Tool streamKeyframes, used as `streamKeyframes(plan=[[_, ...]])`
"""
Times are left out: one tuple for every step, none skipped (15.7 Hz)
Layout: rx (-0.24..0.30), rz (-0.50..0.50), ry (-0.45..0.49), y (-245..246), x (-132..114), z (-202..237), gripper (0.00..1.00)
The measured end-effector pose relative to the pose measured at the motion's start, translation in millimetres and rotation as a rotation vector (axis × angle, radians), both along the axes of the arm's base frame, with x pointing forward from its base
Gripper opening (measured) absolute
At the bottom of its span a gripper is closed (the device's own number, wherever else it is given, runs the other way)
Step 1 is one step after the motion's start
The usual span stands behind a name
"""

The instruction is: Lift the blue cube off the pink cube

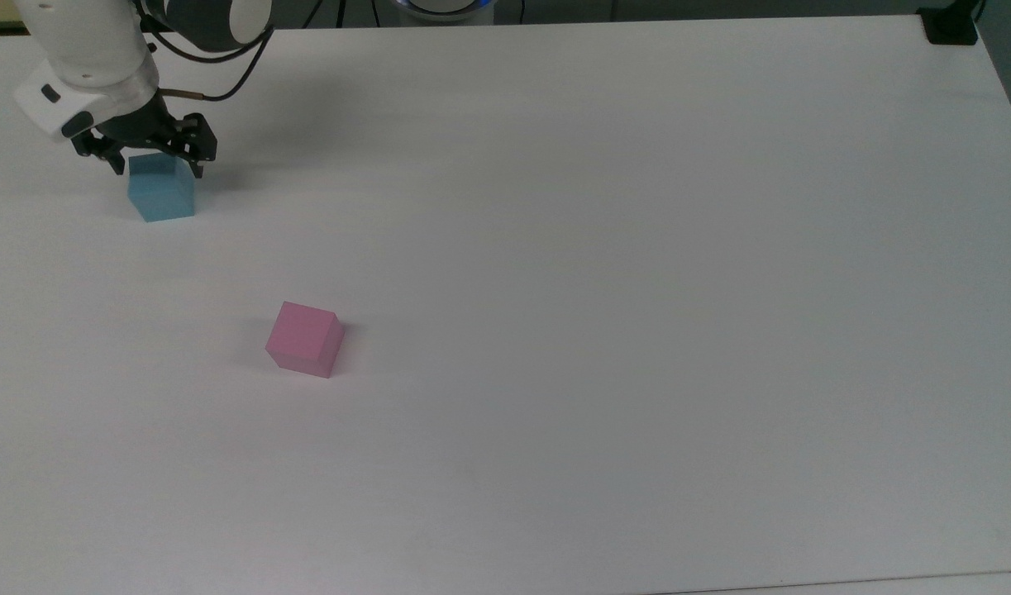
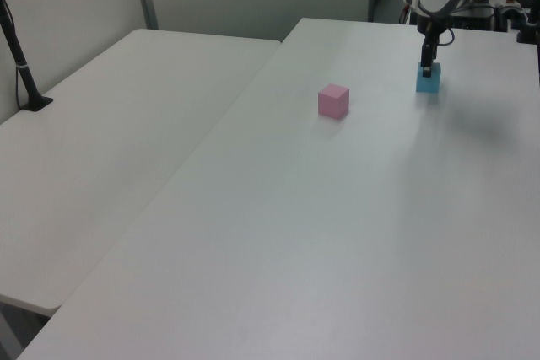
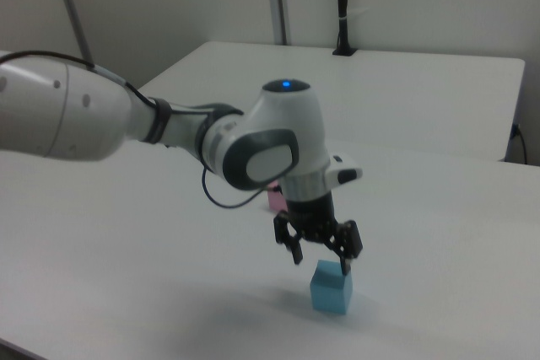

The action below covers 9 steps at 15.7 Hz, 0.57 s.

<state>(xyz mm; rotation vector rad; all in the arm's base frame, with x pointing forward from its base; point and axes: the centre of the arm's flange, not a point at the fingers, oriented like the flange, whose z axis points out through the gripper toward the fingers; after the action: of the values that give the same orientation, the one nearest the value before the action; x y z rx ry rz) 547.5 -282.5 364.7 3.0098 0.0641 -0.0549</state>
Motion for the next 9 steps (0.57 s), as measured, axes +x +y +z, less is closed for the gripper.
streamKeyframes(plan=[[0.005, -0.03, -0.009, 4.0, 2.8, 14.0, 1.0], [0.012, -0.059, -0.019, 10.5, 7.0, 32.6, 1.0], [0.022, -0.08, -0.025, 20.4, 12.2, 55.6, 1.0], [0.035, -0.092, -0.028, 34.6, 17.7, 82.4, 1.0], [0.051, -0.09, -0.025, 52.1, 22.0, 109.3, 1.0], [0.069, -0.076, -0.017, 71.8, 24.1, 135.4, 1.0], [0.088, -0.053, -0.01, 93.4, 24.1, 161.2, 1.0], [0.103, -0.024, -0.005, 114.8, 22.4, 182.9, 1.0], [0.114, 0.003, -0.005, 134.3, 19.7, 200.7, 1.0]])
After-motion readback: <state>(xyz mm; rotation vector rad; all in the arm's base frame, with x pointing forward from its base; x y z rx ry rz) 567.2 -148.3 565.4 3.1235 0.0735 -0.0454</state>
